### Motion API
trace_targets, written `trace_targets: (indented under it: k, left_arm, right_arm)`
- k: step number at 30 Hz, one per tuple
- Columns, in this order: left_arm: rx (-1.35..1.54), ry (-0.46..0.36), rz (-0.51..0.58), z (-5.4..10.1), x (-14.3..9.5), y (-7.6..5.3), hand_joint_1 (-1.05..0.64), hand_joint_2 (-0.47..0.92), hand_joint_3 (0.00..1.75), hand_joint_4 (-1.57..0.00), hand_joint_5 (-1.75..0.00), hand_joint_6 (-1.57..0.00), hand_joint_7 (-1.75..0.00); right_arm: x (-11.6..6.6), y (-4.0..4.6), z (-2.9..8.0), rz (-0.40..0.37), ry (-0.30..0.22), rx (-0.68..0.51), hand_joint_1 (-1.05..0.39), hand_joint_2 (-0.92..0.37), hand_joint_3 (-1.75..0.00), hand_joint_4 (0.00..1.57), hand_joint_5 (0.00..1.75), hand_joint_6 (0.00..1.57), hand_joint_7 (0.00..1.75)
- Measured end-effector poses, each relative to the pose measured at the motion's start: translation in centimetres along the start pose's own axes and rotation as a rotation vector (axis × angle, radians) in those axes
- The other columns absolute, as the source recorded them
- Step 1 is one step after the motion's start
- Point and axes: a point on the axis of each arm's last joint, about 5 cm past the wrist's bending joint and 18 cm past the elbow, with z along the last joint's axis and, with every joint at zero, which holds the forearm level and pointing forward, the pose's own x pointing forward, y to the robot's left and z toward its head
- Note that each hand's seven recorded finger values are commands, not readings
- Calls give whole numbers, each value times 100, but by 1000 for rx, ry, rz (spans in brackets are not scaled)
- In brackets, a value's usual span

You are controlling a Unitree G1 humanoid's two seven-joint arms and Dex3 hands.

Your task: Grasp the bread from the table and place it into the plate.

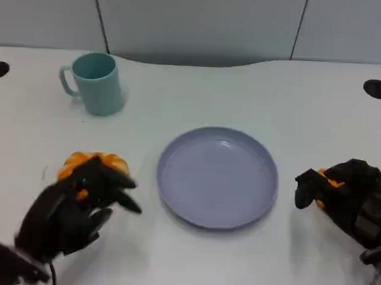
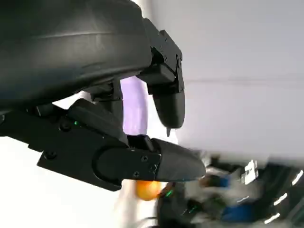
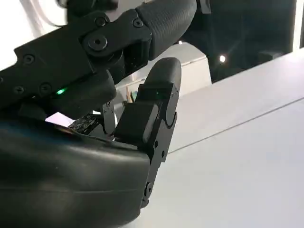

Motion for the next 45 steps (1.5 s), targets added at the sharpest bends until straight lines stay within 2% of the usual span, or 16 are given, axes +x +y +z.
trace_targets:
  k: [3,7,10,12,13,16,22,25,27,32,35,36,37,38,41,45]
  left_arm:
    - [265,-56,16,269,95,93,-80,92,9,-5,-107,-27,-64]
    - [540,-85,52,465,182,198,-78,92,11,-2,-94,-25,-42]
    - [719,-72,66,540,278,301,-85,92,10,-4,-70,-28,-26]
    - [797,-52,76,544,345,358,-92,92,9,-1,-36,-19,-16]
    - [831,-17,63,521,387,380,-95,92,6,0,-16,-13,-10]
    - [889,165,6,385,529,467,-102,92,3,0,-2,-7,-5]
    - [917,421,-62,30,647,482,-102,87,0,-1,-1,-4,-3]
    - [942,603,-96,-141,656,470,-101,86,0,-4,-2,-2,-1]
    - [955,670,-121,-224,638,423,-86,78,0,-10,-6,-5,-3]
    - [1024,786,-138,-365,640,292,-74,75,0,-13,-8,-11,-4]
    - [1060,806,-129,-379,681,260,-46,79,2,-24,-14,-22,-7]
    - [1082,811,-122,-380,704,247,-35,81,2,-40,-24,-35,-9]
    - [1109,810,-121,-377,732,236,-32,82,2,-45,-28,-40,-8]
    - [1128,805,-116,-374,754,227,-27,84,2,-64,-35,-61,-10]
    - [1120,789,-86,-367,782,217,-17,83,0,-105,-32,-105,-12]
    - [1101,714,-2,-354,804,209,-9,81,0,-110,-37,-116,-12]
  right_arm:
    - [1,0,0,-1,0,0,-52,-83,0,79,130,124,7]
    - [2,0,0,-1,-2,1,-53,-84,0,76,135,123,7]
    - [16,1,2,6,3,0,-51,-84,0,74,134,122,6]
    - [25,0,8,9,4,0,-51,-84,0,75,133,122,6]
    - [29,-1,12,10,4,-2,-51,-84,0,75,134,123,6]
    - [45,-1,18,14,1,-4,-51,-83,0,76,133,123,6]
    - [44,-3,20,14,0,-3,-50,-83,0,78,129,124,6]
    - [48,6,6,14,-6,1,-49,-83,0,80,126,124,6]
    - [47,11,-5,14,-7,5,-49,-84,-1,79,128,123,5]
    - [56,18,-16,36,-9,7,-46,-85,0,77,131,122,4]
    - [55,18,-15,39,-10,8,-47,-84,0,75,133,122,4]
    - [57,18,-14,38,-10,7,-47,-84,0,75,133,122,4]
    - [59,18,-12,39,-11,6,-47,-84,0,74,133,122,4]
    - [62,19,-10,40,-12,5,-46,-84,0,74,133,122,4]
    - [66,18,-4,42,-14,1,-46,-85,0,75,133,122,4]
    - [69,25,-12,42,-21,2,-47,-84,0,76,134,123,4]
